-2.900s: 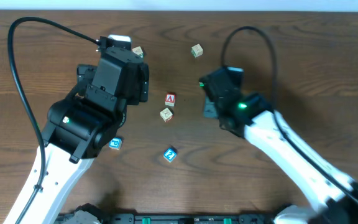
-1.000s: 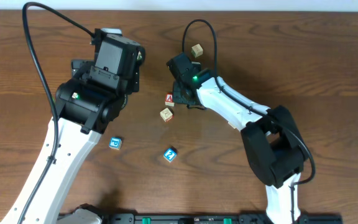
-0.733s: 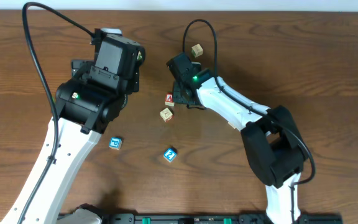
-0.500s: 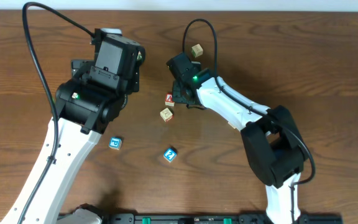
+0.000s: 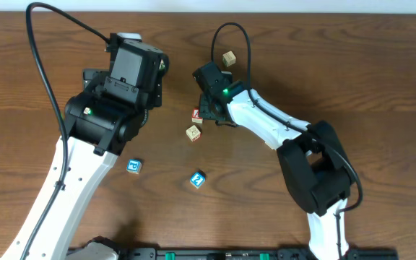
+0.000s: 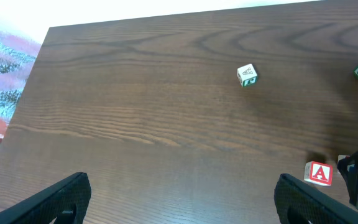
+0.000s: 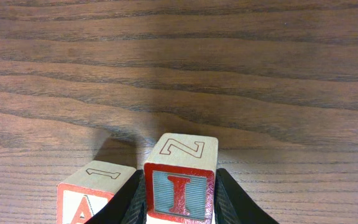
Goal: Spell out Ai2
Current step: 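Lower the I block next to A and open right gripper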
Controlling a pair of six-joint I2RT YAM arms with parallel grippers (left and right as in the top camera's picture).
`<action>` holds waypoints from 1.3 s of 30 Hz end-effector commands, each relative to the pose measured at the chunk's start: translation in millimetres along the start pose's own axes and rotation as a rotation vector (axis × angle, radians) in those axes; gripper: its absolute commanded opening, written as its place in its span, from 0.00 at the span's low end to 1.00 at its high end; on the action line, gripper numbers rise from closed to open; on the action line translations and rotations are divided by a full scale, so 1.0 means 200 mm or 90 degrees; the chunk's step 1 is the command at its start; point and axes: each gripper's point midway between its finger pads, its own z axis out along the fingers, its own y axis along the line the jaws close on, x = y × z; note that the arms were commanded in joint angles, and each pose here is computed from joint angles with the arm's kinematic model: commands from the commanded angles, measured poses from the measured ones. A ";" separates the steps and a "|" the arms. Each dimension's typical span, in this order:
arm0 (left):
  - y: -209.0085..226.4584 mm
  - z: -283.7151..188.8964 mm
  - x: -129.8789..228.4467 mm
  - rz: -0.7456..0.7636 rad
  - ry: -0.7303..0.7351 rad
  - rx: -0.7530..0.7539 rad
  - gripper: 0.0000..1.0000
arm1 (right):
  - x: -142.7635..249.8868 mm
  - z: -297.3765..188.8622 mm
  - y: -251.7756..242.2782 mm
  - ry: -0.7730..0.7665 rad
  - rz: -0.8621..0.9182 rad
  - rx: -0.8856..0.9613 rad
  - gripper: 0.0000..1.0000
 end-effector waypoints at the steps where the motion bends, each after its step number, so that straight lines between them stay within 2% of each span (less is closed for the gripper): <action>1: 0.01 -0.01 -0.01 -0.007 -0.004 -0.001 0.95 | -0.01 0.01 0.01 -0.002 0.011 0.000 0.31; 10: 0.01 -0.01 -0.01 -0.007 -0.003 -0.001 0.95 | -0.01 0.01 0.00 -0.003 0.008 0.005 0.36; 17: 0.01 -0.01 -0.01 -0.007 -0.003 -0.001 0.95 | -0.02 0.01 0.00 -0.005 0.009 0.004 0.46; 23: 0.01 -0.01 -0.01 -0.007 -0.003 -0.001 0.95 | -0.12 -0.03 0.01 -0.048 0.002 0.005 0.52; 28: 0.01 -0.01 -0.01 -0.008 -0.004 -0.001 0.95 | -0.27 -0.19 0.02 -0.087 -0.017 0.013 0.54; 33: -0.01 -0.01 0.00 -0.008 0.004 0.014 0.95 | -0.42 -0.49 -0.12 -0.148 -0.012 0.107 0.51; 34: -0.03 -0.01 0.02 -0.011 0.016 0.032 0.95 | -0.43 -0.56 -0.16 -0.156 -0.008 0.123 0.53; 36: -0.08 0.00 0.07 -0.014 0.040 0.060 0.95 | -0.45 -0.67 -0.25 -0.165 0.016 0.149 0.64; 38: -0.10 0.04 0.13 -0.024 0.060 0.068 0.96 | -0.45 -0.77 -0.38 -0.161 0.063 0.168 0.69; 39: -0.11 0.07 0.16 -0.031 0.067 0.065 0.95 | -0.45 -0.83 -0.46 -0.157 0.090 0.176 0.76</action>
